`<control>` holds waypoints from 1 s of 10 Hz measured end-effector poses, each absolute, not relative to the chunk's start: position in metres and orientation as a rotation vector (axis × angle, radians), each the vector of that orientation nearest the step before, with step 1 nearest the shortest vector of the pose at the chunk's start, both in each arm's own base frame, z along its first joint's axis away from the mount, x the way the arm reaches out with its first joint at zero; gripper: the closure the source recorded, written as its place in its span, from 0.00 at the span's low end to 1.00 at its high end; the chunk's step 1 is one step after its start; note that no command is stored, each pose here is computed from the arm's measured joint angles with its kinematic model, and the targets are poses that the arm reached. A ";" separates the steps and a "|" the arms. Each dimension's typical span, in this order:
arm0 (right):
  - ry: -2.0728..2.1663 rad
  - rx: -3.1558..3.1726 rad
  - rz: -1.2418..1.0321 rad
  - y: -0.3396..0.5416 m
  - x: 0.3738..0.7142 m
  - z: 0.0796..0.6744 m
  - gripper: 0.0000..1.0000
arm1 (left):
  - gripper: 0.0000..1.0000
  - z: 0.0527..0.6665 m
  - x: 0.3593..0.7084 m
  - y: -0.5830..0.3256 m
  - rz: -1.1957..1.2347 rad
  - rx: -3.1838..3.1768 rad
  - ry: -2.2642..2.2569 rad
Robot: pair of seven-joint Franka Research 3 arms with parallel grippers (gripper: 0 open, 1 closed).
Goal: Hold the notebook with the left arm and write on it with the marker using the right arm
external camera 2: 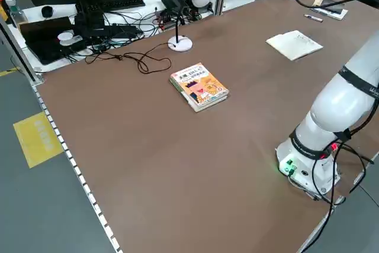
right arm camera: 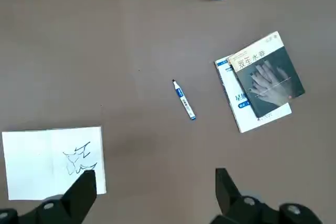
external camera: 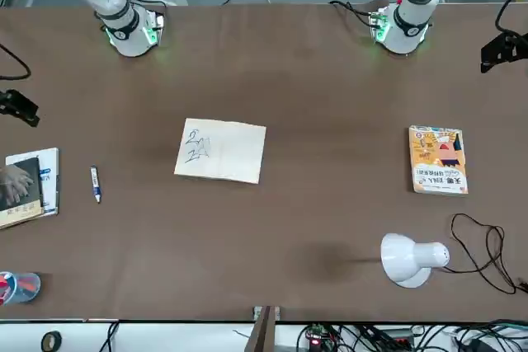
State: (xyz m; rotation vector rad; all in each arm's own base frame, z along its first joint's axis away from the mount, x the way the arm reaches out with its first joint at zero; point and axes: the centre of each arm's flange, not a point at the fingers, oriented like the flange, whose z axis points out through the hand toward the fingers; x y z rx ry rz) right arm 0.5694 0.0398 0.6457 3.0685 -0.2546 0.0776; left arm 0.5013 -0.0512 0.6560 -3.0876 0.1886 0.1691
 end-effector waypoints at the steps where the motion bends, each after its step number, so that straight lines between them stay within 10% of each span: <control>1: -0.259 3.068 0.074 0.040 0.569 0.645 0.00 | 0.00 0.656 0.501 -0.051 0.169 -3.088 0.189; 10: -0.251 3.069 0.074 0.044 0.570 0.644 0.00 | 0.00 0.656 0.501 -0.054 0.170 -3.087 0.198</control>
